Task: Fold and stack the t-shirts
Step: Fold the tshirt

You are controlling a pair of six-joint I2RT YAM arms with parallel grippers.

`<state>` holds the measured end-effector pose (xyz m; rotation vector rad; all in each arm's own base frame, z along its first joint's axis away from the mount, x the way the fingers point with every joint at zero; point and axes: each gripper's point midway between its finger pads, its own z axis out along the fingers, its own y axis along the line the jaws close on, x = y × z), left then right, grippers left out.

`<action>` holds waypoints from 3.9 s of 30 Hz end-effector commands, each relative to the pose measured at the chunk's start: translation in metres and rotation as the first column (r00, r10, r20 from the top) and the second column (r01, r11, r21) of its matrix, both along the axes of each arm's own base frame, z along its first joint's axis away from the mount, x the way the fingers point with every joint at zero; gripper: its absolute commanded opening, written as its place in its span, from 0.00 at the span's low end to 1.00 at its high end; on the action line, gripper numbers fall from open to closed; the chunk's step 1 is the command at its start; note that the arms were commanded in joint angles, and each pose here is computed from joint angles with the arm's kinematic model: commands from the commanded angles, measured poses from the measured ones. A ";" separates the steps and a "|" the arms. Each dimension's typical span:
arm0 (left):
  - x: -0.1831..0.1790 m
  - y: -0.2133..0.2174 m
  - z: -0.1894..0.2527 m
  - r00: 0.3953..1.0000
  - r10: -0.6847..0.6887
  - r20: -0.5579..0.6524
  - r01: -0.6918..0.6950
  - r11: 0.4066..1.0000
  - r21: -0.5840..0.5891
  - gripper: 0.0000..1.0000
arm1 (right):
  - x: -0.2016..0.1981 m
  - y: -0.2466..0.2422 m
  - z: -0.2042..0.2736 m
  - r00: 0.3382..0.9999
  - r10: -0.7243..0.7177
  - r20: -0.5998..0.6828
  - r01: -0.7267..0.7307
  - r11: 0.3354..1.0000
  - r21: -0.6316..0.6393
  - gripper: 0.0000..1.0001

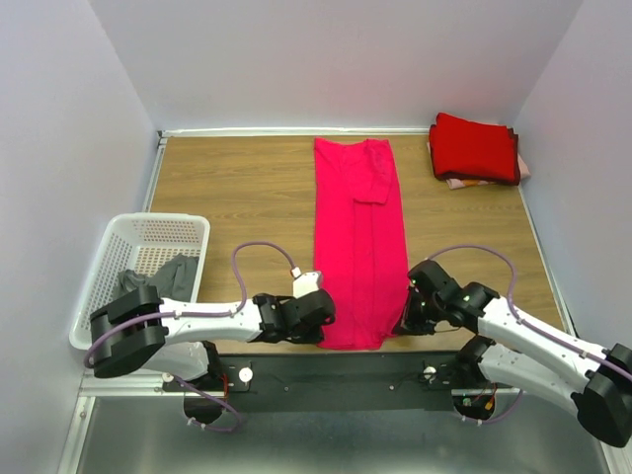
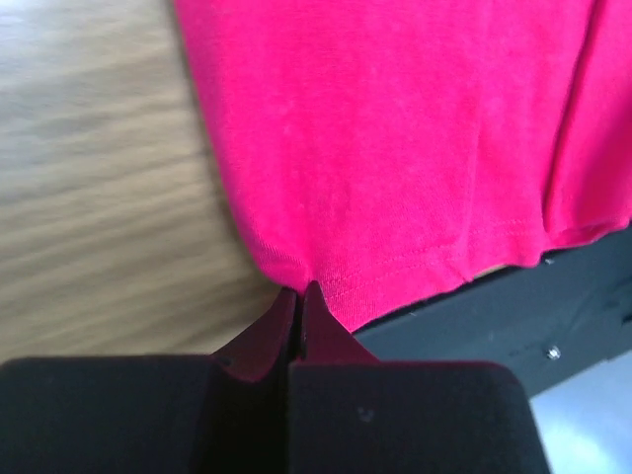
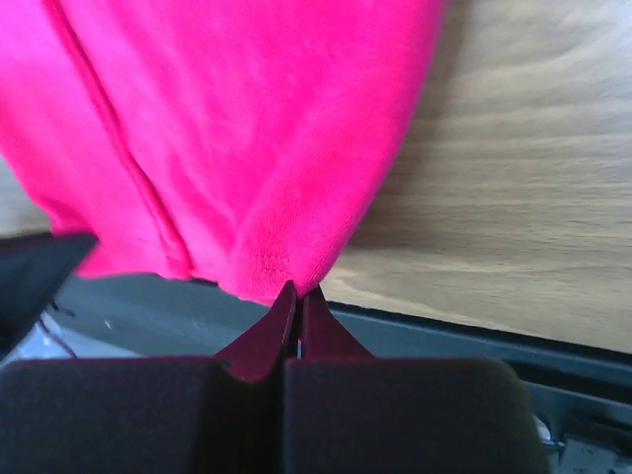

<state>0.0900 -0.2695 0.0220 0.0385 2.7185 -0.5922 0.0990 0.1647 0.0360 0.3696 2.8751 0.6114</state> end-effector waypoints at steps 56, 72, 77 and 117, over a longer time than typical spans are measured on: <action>0.427 0.019 0.113 0.825 0.330 0.459 -0.267 0.943 -0.199 0.64 | 0.423 -0.038 0.070 0.805 -0.256 0.535 0.292 0.956 0.019 0.74; 0.351 0.035 0.091 0.857 0.395 0.330 -0.342 0.916 -0.209 0.56 | 0.325 -0.041 0.066 0.837 -0.241 0.492 0.283 0.959 -0.011 0.73; 0.328 0.036 0.084 0.869 0.377 0.321 -0.330 0.924 -0.194 0.56 | 0.304 -0.045 0.065 0.839 -0.239 0.490 0.282 0.959 -0.016 0.73; 0.247 0.007 0.036 0.915 0.347 0.207 -0.314 0.933 -0.175 0.73 | 0.223 -0.054 0.005 0.883 -0.302 0.360 0.332 0.943 -0.023 0.66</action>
